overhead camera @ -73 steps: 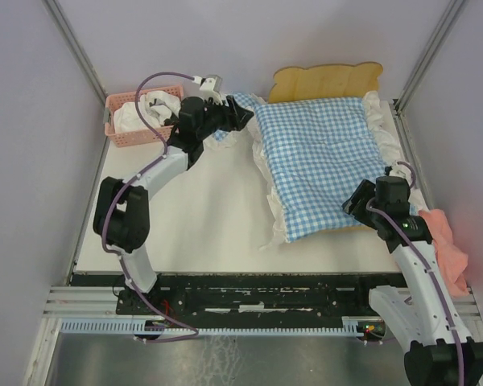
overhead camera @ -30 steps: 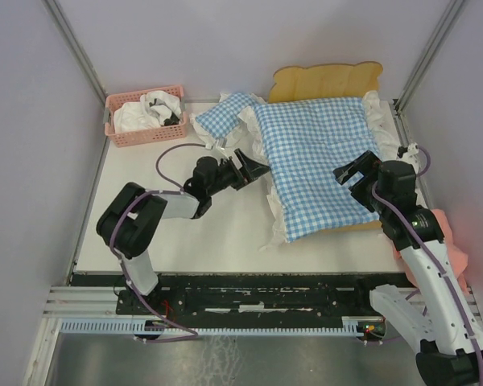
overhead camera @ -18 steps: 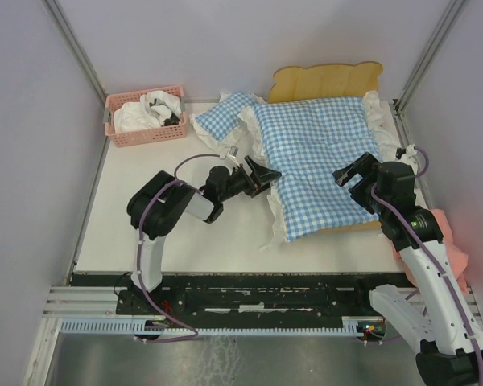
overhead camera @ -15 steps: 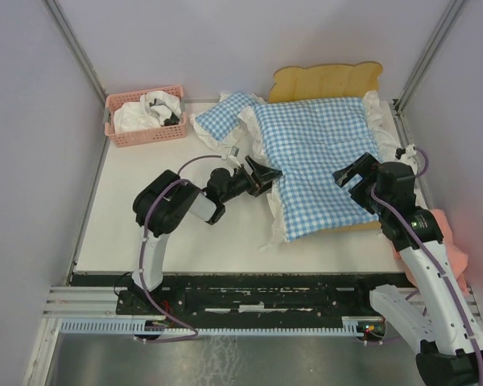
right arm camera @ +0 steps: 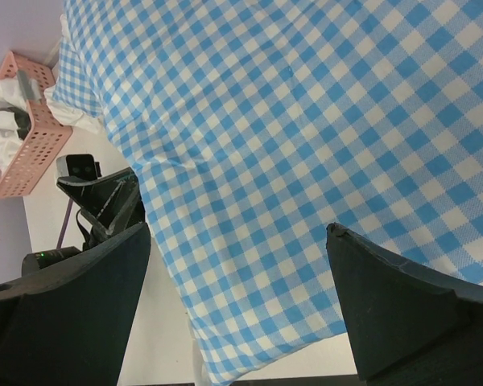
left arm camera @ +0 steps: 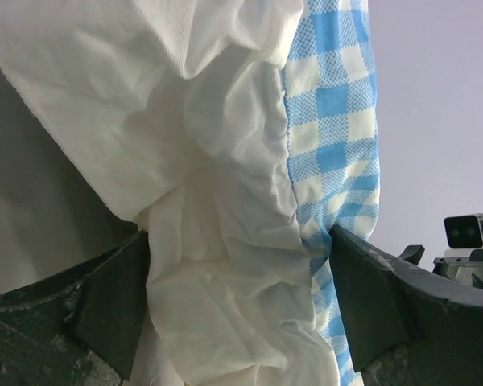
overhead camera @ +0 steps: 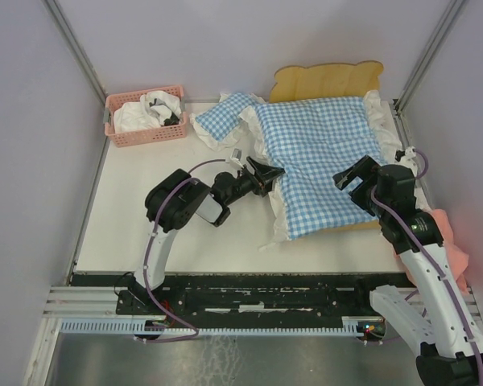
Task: Set up the pet bed
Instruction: Adjust the mattress on the bed frame.
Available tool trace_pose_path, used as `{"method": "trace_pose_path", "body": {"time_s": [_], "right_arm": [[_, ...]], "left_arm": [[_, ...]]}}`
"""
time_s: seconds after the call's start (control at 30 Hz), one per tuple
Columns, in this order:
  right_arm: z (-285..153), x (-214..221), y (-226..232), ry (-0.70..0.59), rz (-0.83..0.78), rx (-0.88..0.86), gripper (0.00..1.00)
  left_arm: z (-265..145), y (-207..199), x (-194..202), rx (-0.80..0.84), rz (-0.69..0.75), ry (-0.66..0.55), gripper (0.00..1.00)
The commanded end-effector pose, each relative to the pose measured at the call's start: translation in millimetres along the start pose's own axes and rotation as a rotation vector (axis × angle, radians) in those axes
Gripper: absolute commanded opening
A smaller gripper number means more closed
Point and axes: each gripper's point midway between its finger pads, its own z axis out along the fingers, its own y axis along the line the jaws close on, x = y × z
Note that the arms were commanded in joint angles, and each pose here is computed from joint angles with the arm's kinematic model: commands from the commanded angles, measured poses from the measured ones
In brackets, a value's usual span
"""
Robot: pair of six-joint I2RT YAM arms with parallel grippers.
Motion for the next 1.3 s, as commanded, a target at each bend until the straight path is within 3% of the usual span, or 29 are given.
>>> {"method": "trace_pose_path", "body": {"time_s": [0.0, 0.1, 0.3, 0.6, 0.87, 0.93, 1.03, 1.27], "right_arm": [[2, 4, -7, -0.002, -0.029, 0.01, 0.99], [4, 9, -19, 0.0, -0.05, 0.047, 0.99], [15, 23, -38, 0.014, -0.091, 0.081, 0.99], [37, 55, -61, 0.164, -0.15, 0.182, 0.99], [-6, 39, -86, -0.048, 0.189, 0.273, 0.99], [-12, 35, -91, -0.097, 0.211, 0.259, 0.99], [-29, 28, -105, -0.176, 0.266, 0.293, 0.86], [-21, 39, -127, -0.176, 0.307, 0.4, 0.89]], "left_arm": [[16, -45, 7, 0.154, -0.039, -0.015, 0.91], [16, -58, 13, 0.201, -0.056, 0.001, 1.0], [18, -41, 18, 0.122, -0.051, 0.002, 1.0], [28, -16, 26, 0.009, -0.054, 0.002, 0.85], [20, -5, 22, -0.063, -0.04, -0.035, 0.84], [20, -5, 22, -0.074, -0.032, -0.034, 0.84], [19, -7, 22, -0.078, -0.024, -0.035, 0.84], [20, -9, 20, -0.084, -0.018, -0.037, 0.84]]}}
